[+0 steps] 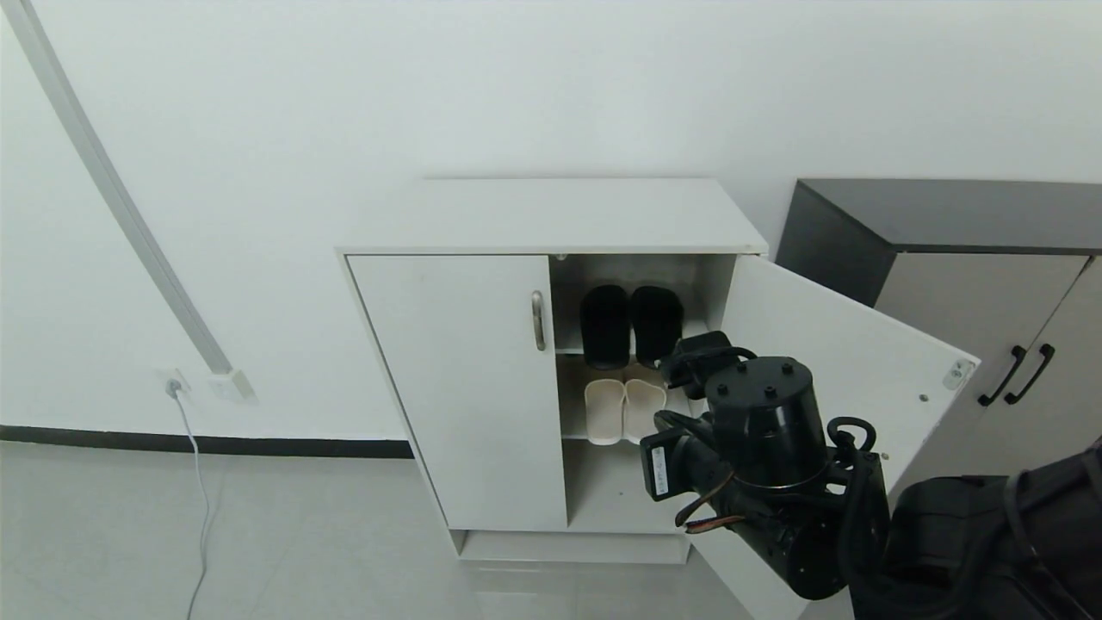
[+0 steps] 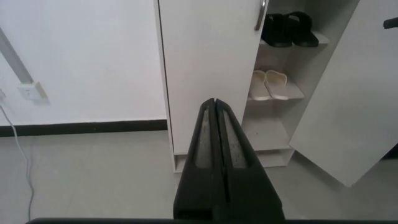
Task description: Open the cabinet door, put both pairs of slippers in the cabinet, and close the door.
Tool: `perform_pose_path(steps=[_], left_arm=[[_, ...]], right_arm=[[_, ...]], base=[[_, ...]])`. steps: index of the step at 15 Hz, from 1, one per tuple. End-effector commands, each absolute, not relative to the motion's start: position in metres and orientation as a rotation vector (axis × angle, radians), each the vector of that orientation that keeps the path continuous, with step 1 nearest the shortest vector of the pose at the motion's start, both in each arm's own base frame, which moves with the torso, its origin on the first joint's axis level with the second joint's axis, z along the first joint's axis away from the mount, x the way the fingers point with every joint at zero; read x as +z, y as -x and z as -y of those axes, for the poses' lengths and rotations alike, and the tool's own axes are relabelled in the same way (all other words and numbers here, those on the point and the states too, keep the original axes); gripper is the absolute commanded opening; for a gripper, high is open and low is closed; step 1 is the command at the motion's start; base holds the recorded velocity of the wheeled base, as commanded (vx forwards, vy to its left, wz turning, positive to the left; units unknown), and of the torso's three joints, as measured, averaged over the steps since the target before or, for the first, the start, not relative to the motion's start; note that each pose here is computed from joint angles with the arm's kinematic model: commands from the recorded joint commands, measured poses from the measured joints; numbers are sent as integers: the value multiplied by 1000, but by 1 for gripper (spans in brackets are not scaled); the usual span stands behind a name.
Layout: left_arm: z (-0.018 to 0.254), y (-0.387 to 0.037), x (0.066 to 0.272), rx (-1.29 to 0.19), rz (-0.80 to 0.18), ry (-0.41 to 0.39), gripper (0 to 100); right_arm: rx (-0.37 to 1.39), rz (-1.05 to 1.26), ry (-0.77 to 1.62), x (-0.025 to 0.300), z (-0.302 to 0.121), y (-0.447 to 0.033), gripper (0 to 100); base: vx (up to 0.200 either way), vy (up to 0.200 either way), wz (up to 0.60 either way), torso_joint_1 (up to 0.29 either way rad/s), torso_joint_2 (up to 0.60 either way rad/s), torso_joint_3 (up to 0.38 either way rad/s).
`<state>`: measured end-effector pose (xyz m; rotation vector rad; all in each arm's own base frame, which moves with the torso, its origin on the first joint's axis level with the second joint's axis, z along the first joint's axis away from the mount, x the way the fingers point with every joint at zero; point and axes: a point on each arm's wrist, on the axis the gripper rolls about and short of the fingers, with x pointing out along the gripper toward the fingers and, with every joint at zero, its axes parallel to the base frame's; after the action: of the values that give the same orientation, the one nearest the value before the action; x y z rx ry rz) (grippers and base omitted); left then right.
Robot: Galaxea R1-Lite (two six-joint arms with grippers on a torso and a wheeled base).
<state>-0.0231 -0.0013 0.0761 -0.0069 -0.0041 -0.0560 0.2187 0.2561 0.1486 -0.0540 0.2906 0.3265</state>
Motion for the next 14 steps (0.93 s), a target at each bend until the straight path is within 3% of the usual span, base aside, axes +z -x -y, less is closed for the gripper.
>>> perform_pose_path(steps=[1,14], left_arm=[[1,23,76,-55,3,8,0],[1,23,76,-55,3,6,0]], right_arm=[[327,-290,54,149,-256,-219,0],[320,-289,52,149,-254,-220,0]], base=[[0,0,0,193,-505,-320],[0,0,0,233,-556,-325]])
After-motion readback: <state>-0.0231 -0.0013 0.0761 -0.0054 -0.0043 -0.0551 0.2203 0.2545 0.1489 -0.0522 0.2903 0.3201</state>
